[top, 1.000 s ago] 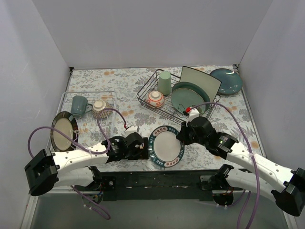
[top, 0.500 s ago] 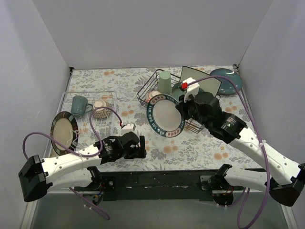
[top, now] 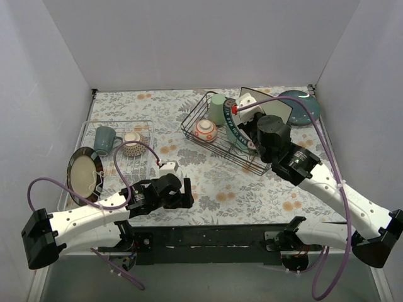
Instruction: Load the mixed dishes into the dish rack
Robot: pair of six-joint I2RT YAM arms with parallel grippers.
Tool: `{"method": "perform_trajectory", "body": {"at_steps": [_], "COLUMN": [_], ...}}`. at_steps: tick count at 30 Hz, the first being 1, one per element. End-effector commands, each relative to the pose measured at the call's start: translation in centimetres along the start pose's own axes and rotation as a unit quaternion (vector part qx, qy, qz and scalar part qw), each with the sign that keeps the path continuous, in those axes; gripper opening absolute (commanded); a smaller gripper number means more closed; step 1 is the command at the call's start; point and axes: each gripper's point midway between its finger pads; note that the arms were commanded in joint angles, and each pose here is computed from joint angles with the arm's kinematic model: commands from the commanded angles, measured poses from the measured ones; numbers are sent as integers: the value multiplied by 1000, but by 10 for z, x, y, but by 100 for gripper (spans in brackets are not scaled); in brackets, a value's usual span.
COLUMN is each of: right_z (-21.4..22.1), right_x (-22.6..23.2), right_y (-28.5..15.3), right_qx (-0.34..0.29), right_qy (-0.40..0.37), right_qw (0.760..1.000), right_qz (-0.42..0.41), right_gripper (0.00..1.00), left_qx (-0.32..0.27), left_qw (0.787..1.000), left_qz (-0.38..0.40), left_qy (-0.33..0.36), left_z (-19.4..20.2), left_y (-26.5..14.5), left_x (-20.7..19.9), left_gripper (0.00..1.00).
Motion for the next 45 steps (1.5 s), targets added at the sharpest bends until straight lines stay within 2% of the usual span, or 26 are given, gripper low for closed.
{"method": "perform_trajectory", "body": {"at_steps": [1, 6, 14, 34, 45], "right_z": [-16, 12, 32, 80, 100], "right_x": [-32, -15, -13, 27, 38], "right_y": [-4, 0, 5, 28, 53], "right_qx": [-45, -35, -17, 25, 81], "right_qy": [-75, -134, -193, -246, -263], "right_qw": [993, 990, 980, 969, 961], "right_qz": [73, 38, 45, -21, -3], "right_gripper": [1, 1, 1, 1, 1], "left_qx": [-21, -22, -19, -20, -20], "left_qw": [1000, 999, 1000, 999, 999], "left_qz": [19, 24, 23, 26, 28], "left_qy": [-1, -5, -4, -7, -7], "left_z": [-8, -7, -4, -4, -4], "left_y": [-5, -5, -3, -4, -4], "left_x": [-5, -6, -5, -5, -6], "left_gripper": [98, 98, 98, 98, 98]}}
Point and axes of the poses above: each gripper's point midway between its finger pads, its own y axis out along the fingers, its own x axis along the line the jaws close on, z = x × y, and after that the axes turned 7 degrees about y, right-handed
